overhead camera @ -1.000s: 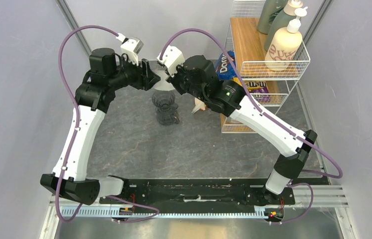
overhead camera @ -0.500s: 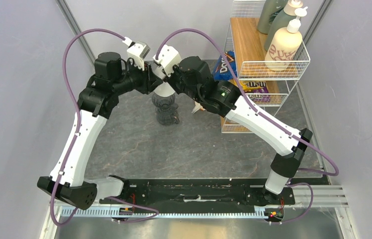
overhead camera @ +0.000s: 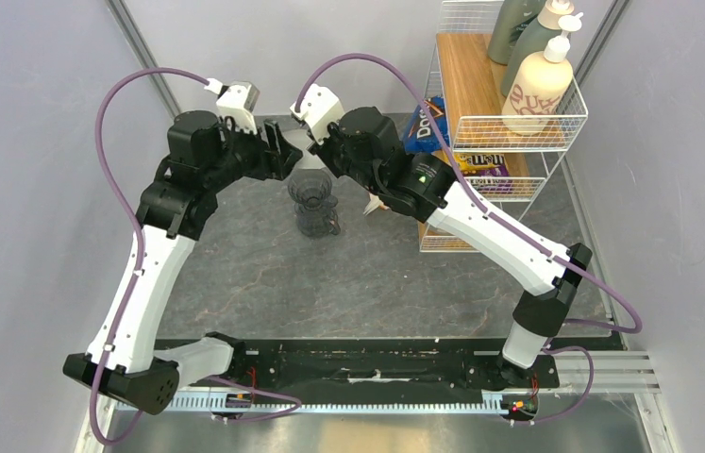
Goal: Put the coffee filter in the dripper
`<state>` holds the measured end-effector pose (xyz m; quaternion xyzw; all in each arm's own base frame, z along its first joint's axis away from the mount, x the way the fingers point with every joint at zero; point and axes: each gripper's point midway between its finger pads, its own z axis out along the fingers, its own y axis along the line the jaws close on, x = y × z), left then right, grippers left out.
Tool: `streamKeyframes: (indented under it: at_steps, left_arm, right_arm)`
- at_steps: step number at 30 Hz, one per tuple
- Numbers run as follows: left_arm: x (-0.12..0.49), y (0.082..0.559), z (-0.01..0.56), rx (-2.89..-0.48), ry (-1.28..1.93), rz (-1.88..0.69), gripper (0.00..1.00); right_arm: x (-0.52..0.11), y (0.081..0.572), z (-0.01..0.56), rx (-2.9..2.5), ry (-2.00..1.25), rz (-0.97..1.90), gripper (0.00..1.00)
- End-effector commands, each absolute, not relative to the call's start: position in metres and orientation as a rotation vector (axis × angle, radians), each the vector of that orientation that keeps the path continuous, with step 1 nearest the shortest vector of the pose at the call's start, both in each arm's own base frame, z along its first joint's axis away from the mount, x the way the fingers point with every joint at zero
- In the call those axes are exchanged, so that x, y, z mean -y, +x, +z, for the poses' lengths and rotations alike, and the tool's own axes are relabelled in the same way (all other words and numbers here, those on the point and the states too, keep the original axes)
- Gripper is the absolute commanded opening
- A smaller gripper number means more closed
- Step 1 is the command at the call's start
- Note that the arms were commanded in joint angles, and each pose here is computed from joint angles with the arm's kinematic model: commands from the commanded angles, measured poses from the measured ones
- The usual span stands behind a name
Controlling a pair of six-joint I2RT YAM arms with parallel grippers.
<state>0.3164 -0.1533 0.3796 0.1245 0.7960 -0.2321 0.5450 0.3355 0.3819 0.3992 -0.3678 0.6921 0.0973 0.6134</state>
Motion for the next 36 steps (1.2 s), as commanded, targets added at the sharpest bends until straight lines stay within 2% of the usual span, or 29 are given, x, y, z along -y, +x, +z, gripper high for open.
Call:
streamKeyframes:
  at_steps: [1, 4, 8, 15, 20, 25, 30, 33, 36]
  left_arm:
    - [0.139, 0.33, 0.395, -1.846, 0.121, -0.547, 0.7]
    - [0.135, 0.337, 0.394, -1.845, 0.09, -0.579, 0.66]
    - [0.155, 0.331, 0.397, -1.83, 0.184, -0.699, 0.53]
    - [0.17, 0.324, 0.4, -1.794, 0.242, -0.786, 0.47]
    - [0.172, 0.324, 0.4, -1.79, 0.24, -0.797, 0.28]
    - [0.176, 0.322, 0.399, -1.781, 0.263, -0.795, 0.03]
    - [0.176, 0.319, 0.392, -1.795, 0.283, -0.757, 0.03]
    - [0.169, 0.322, 0.394, -1.795, 0.245, -0.714, 0.28]
    - [0.161, 0.327, 0.396, -1.799, 0.198, -0.67, 0.42]
  right_arm:
    - [-0.376, 0.332, 0.425, -1.544, -0.78, 0.25, 0.0]
    - [-0.376, 0.331, 0.425, -1.545, -0.783, 0.255, 0.0]
    - [-0.376, 0.331, 0.426, -1.547, -0.771, 0.257, 0.0]
    - [-0.378, 0.336, 0.428, -1.558, -0.731, 0.261, 0.0]
    - [-0.382, 0.336, 0.429, -1.562, -0.725, 0.28, 0.0]
    - [-0.385, 0.336, 0.427, -1.571, -0.72, 0.298, 0.0]
    - [-0.387, 0.336, 0.43, -1.57, -0.708, 0.308, 0.0]
    - [-0.387, 0.337, 0.427, -1.575, -0.711, 0.306, 0.0]
    - [-0.387, 0.336, 0.424, -1.58, -0.72, 0.309, 0.0]
